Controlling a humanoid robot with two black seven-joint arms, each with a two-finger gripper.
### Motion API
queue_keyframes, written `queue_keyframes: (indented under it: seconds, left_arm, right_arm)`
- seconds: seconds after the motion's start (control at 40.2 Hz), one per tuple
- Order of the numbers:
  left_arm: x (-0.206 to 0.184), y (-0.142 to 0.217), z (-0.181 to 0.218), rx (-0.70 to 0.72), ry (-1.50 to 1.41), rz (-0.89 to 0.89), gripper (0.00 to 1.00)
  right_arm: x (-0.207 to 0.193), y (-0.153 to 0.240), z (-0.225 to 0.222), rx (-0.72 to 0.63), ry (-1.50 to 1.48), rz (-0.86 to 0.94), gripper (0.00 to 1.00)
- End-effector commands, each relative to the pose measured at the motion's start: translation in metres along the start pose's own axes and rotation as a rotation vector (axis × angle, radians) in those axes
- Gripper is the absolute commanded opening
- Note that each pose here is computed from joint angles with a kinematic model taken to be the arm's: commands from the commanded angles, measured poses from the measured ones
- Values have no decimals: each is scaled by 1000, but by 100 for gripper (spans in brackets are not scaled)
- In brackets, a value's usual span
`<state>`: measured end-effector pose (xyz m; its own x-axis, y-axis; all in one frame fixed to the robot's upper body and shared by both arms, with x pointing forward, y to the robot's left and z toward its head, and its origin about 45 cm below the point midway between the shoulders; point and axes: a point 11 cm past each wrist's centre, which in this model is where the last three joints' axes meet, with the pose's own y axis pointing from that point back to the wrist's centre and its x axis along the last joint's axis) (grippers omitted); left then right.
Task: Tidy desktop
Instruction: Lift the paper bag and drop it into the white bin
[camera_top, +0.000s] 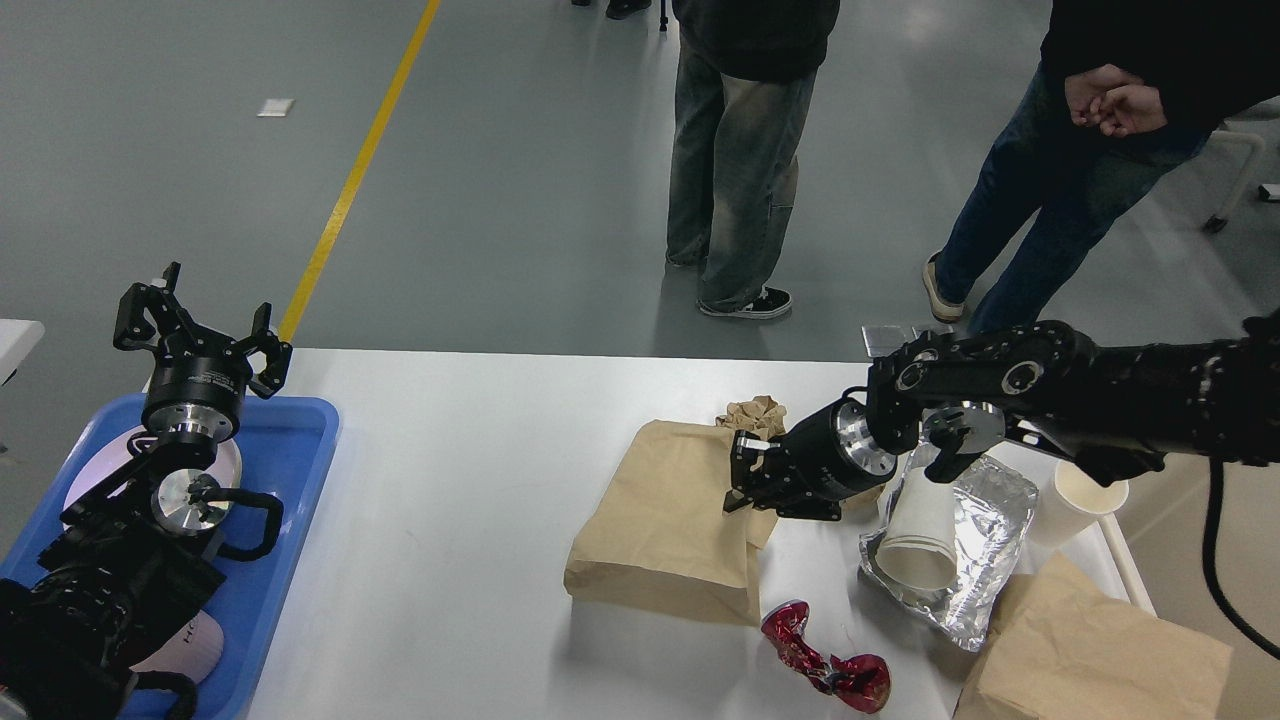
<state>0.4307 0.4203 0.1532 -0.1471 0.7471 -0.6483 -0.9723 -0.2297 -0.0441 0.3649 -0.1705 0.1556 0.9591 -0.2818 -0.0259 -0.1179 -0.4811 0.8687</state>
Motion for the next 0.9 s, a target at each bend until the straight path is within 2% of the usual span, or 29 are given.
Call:
queue_keyframes:
  seconds: [0.0, 0.199, 0.299, 0.473, 0.572, 0.647, 0.821, 0.871]
  left_arm:
    - [0, 0, 0, 0, 0, 0, 96]
    - [0, 0, 0, 0, 0, 0, 96]
    - [0, 0, 0, 0, 0, 0, 96]
    - [0, 0, 0, 0, 0, 0, 96]
    - [0, 0, 0, 0, 0, 0, 96]
    - [0, 0, 0, 0, 0, 0, 96]
    - [0, 0, 0, 0, 0, 0, 96]
    - [0, 0, 0, 0, 0, 0, 96]
  right_arm:
    - [12, 35, -2, 37, -21, 36, 0]
    - [49, 127, -2, 112, -53, 161, 0]
    - [71, 197, -9, 193, -56, 256, 0]
    - [83, 280, -5, 297, -63, 364, 0]
    - [89, 303, 11, 303, -90, 431, 0]
    - [104, 316, 45, 249, -145, 524, 0]
    - [121, 303, 149, 63, -330, 652, 0]
    - [122, 301, 190, -13, -396, 723, 0]
